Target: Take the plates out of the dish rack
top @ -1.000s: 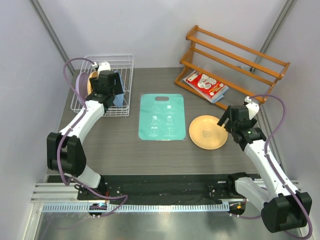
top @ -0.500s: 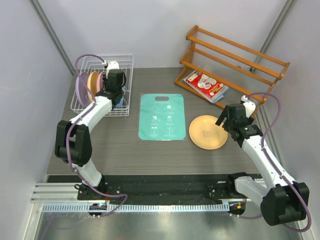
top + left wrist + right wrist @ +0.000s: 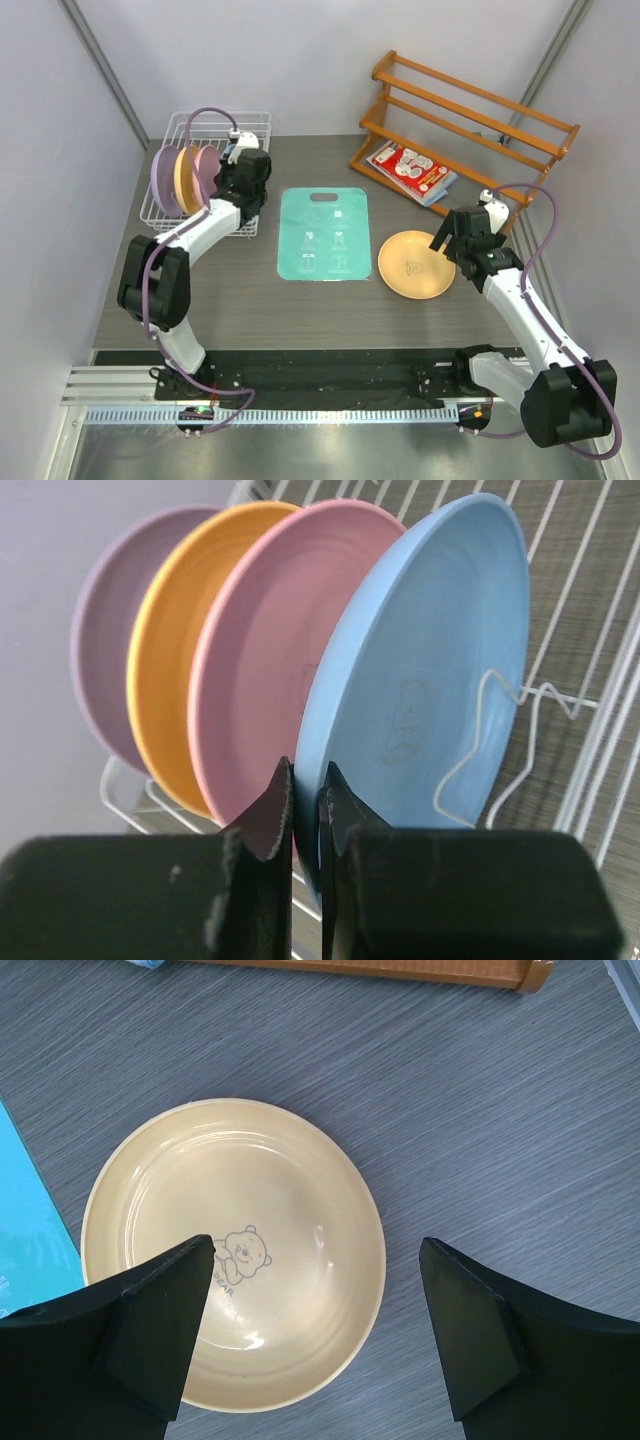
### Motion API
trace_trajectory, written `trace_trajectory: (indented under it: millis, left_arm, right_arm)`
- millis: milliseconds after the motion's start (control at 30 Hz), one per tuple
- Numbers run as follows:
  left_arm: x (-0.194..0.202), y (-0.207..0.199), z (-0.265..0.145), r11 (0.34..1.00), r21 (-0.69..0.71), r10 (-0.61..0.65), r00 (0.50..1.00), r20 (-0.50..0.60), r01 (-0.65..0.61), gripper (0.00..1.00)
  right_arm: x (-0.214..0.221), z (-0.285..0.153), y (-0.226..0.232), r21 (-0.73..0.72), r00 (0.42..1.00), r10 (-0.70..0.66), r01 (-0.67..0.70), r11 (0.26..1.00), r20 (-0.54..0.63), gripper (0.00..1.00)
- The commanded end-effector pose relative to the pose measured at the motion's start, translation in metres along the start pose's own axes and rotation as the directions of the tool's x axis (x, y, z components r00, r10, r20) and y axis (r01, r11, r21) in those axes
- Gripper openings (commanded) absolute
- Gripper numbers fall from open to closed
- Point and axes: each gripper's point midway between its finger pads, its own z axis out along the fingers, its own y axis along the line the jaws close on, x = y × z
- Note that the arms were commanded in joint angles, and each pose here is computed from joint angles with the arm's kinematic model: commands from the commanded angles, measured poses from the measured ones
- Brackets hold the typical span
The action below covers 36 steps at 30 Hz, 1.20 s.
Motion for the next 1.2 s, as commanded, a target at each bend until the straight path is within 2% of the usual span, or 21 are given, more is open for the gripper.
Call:
trace_trajectory:
  millis: [0,167,400,567,733,833,900,933,967,1033,1100,1167]
  left_arm:
    - [-0.051,0.007,-0.025,0.987,-0.119,-0.085,0.980,0.178,0.108,0.00]
    - [-0.056,0.020,-0.036,0.967,-0.231,-0.063,0.980,0.187,0.106,0.00]
    - [-0.064,0.042,-0.045,0.942,-0.319,-0.049,0.982,0.184,0.107,0.00]
    - [-0.075,0.065,-0.065,0.939,-0.317,-0.078,0.979,0.189,0.136,0.00]
    - [-0.084,0.075,-0.091,0.954,-0.247,-0.123,0.973,0.193,0.170,0.00]
    - [-0.090,0.073,-0.114,0.970,-0.153,-0.153,0.966,0.208,0.187,0.00]
    - [-0.096,0.054,-0.124,0.977,0.013,-0.211,0.956,0.202,0.213,0.00]
    - [-0.085,0.041,-0.129,0.967,0.096,-0.249,0.958,0.144,0.237,0.00]
    - [-0.085,0.012,-0.139,0.932,0.283,-0.264,0.960,0.096,0.228,0.00]
    - [-0.081,-0.008,-0.158,0.864,0.431,-0.306,0.951,0.036,0.262,0.00]
    - [-0.072,-0.040,-0.181,0.732,0.599,-0.354,0.932,-0.074,0.326,0.00]
    - [-0.064,-0.062,-0.194,0.641,0.671,-0.371,0.915,-0.155,0.373,0.00]
  right_arm:
    - [-0.011,-0.002,0.007,-0.033,0.999,0.010,-0.009,0.999,0.038,0.89]
    - [-0.013,-0.005,0.009,-0.053,0.999,0.012,-0.009,0.999,0.041,0.90]
    - [-0.010,-0.008,0.011,-0.074,0.999,0.015,-0.013,0.997,0.035,0.89]
    - [-0.015,-0.014,0.017,-0.110,0.999,0.009,-0.005,0.994,0.041,0.89]
    - [-0.018,-0.023,0.029,-0.189,0.999,0.004,0.005,0.982,0.044,0.89]
    - [-0.016,-0.030,0.041,-0.261,1.000,-0.001,0.008,0.965,0.027,0.89]
    - [-0.014,-0.037,0.056,-0.345,1.000,-0.018,0.021,0.938,0.013,0.89]
    - [-0.014,-0.040,0.063,-0.378,1.000,-0.025,0.028,0.925,0.013,0.89]
    - [-0.014,-0.045,0.069,-0.409,0.999,-0.032,0.037,0.912,0.018,0.89]
    - [-0.018,-0.055,0.085,-0.483,0.999,-0.028,0.039,0.875,0.031,0.89]
    - [-0.023,-0.066,0.100,-0.544,0.998,-0.027,0.056,0.837,0.060,0.89]
    - [-0.022,-0.077,0.115,-0.606,0.997,-0.037,0.071,0.792,0.068,0.90]
